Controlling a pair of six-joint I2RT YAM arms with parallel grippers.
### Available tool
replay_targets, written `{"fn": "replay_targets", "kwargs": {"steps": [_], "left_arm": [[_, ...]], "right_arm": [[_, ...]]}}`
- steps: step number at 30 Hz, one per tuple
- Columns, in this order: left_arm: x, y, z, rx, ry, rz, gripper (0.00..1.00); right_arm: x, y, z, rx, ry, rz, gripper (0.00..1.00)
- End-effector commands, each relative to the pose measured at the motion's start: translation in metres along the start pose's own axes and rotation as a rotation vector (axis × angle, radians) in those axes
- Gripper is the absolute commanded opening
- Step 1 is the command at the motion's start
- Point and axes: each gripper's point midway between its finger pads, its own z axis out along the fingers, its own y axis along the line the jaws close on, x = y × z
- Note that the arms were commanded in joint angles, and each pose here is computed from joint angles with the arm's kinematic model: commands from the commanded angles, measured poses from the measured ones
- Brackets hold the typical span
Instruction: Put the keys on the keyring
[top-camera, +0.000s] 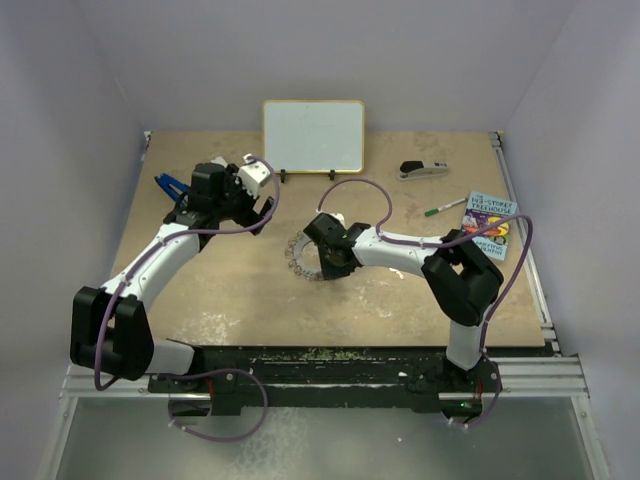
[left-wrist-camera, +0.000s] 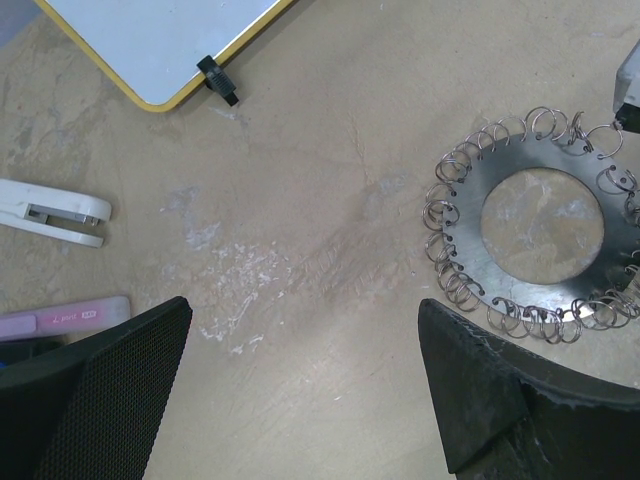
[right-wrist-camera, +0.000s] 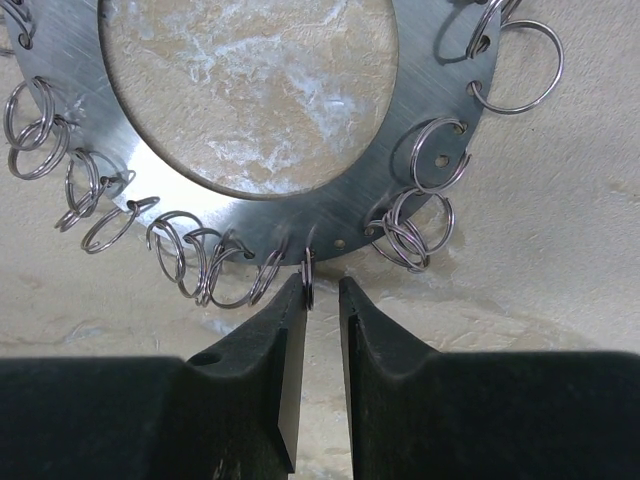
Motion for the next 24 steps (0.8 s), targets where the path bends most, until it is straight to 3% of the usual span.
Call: {"fn": "replay_targets", "kwargs": {"steps": [1, 10, 13, 16, 24], "left_arm": [[-0.013, 0.003, -0.003, 0.002, -0.057, 0.014, 0.98], [-0.012, 0.001, -0.003, 0.009, -0.053, 0.01, 0.98], [-0.012, 0.001, -0.004, 0.01, -0.052, 0.01, 0.98], [-0.013, 0.001, -0.005, 0.009, -0.047, 0.015, 0.98], [-0.033, -0.001, -0.017, 0.034, -0.076, 0.025, 0.98]], "right_arm": [[-0.01, 0.003, -0.006, 0.02, -0.03, 0.01, 0.23], [-0.014, 0.004, -0.002, 0.028, -0.031, -0.002, 0.2], [-0.014, 0.005, 0.0, 0.032, -0.025, -0.009, 0.13], [-0.01, 0.003, 0.003, 0.039, -0.014, -0.016, 0.0], [-0.022, 0.002, -0.017, -0.035, -0.132, -0.054, 0.0]]}}
